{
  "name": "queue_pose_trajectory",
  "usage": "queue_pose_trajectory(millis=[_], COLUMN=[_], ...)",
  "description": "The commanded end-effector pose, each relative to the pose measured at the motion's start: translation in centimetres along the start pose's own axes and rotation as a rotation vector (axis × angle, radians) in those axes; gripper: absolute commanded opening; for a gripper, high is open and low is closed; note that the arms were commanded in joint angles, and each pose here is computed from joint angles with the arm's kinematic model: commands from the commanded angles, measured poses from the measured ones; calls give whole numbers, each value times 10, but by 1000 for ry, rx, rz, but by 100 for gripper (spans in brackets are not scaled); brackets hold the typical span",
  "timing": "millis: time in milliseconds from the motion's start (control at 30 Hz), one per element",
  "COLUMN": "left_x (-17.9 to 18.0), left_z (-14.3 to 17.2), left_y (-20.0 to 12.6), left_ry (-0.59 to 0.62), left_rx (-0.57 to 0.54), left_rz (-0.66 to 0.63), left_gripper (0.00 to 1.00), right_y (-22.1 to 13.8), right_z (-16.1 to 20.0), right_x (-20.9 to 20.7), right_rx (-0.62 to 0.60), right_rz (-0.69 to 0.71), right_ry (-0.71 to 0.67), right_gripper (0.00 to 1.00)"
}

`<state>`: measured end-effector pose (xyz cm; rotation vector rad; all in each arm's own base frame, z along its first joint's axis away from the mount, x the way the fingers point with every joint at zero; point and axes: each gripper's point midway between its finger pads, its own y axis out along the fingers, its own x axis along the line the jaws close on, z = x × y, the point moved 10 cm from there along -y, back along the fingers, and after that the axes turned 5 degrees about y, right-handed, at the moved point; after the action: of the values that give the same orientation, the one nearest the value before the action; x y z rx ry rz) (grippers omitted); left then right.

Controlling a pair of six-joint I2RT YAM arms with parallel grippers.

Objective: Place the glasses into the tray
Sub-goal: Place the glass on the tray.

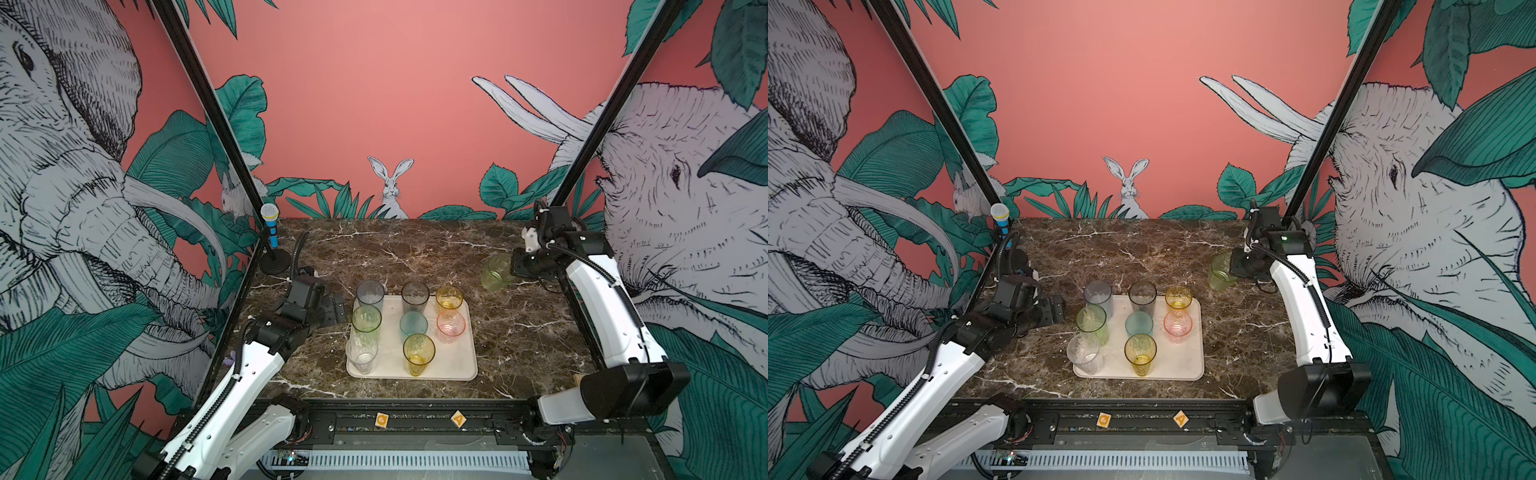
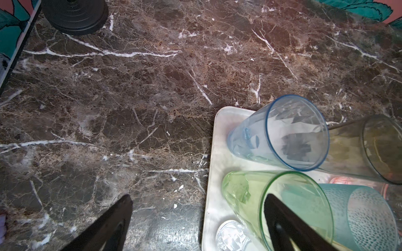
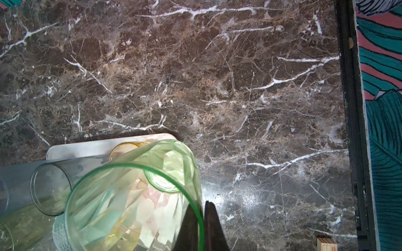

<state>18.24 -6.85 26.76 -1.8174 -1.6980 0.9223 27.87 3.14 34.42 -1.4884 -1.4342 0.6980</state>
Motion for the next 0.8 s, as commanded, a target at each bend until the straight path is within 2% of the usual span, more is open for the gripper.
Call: queue_pose_trajectory(millis=[0,400,767], left_x=[5,8,9], left_z=[8,13,16], left_y=[-1,-7,-8], left_ry=[-20,-37,-45], left_rx=[27,17,22], left_rz=[-9,-6,1], left_gripper=[95,95,95], right_y=[-13,-41,-38], right_z=[21,72,111], right_x=[-2,5,9], right_rx=[31,33,40], right_rz=[30,37,22], right_ry=[-28,-97,-131], right_gripper=[0,0,0])
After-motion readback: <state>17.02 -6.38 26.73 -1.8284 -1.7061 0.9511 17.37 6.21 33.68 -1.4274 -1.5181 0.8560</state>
